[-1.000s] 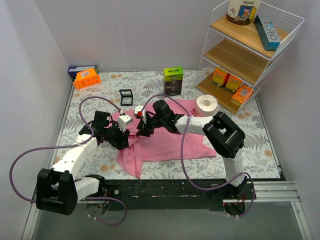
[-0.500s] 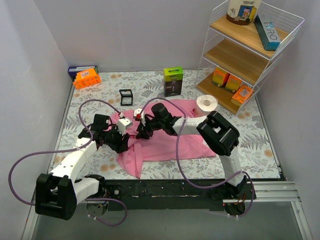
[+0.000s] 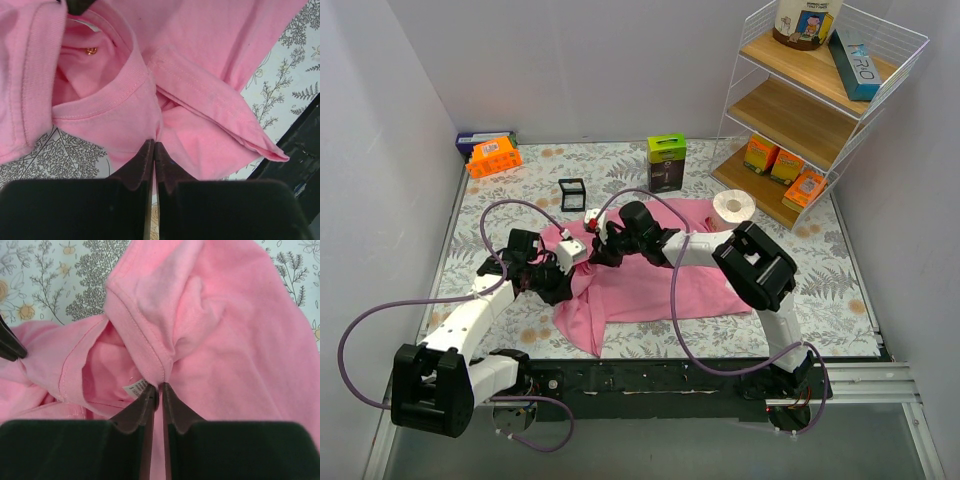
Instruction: Remove the brooch from the garment
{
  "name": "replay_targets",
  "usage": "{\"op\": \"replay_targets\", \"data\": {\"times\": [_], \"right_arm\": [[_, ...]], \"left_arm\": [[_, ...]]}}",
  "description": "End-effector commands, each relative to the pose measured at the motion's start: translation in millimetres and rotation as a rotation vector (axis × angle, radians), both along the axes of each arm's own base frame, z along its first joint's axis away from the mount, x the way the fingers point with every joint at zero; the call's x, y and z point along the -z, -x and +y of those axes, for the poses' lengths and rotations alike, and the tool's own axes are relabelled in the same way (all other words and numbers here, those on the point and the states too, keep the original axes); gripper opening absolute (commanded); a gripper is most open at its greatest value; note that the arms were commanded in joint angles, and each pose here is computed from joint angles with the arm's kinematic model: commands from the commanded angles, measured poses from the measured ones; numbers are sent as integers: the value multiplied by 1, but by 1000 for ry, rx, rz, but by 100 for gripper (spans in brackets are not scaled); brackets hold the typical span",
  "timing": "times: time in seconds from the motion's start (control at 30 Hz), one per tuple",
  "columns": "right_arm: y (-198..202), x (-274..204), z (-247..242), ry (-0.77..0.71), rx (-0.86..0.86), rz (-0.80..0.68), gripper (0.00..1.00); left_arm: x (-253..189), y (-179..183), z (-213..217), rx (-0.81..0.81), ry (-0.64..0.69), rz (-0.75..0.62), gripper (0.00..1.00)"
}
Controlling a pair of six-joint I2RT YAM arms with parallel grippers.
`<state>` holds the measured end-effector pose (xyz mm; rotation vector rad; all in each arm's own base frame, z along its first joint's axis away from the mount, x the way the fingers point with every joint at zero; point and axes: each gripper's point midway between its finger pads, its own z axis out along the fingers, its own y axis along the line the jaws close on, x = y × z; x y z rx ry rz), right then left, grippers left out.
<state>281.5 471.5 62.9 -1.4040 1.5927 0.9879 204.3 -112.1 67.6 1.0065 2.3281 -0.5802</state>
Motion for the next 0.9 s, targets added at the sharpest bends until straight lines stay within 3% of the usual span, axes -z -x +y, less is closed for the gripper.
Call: {"op": "replay_targets", "data": {"times": [0.0,0.13,0.17,0.3,0.33,0.57,0.87], "right_arm": [[-10,-28,2,-43,11,50,15],[-4,-25,-9,-18,4,139,10],[-3,-24,-11,-15,6,156,9],[-7,-24,-29,-6,43,281,7],[-8,-23,-33,-5,52,312,6],[-4,-21,-54,-9,79,431,7],[3,-27,-61,-16,97,445,8]], "left_arm": [[-1,8,-8,71,35,15,0],[-1,7,-7,70,32,17,2],[-2,6,-7,67,34,7,15],[-12,6,-10,77,45,-62,48],[-17,6,-11,85,50,-97,50],[-15,-3,-33,134,14,-222,53],[-11,-37,-62,129,-16,-336,49]]}}
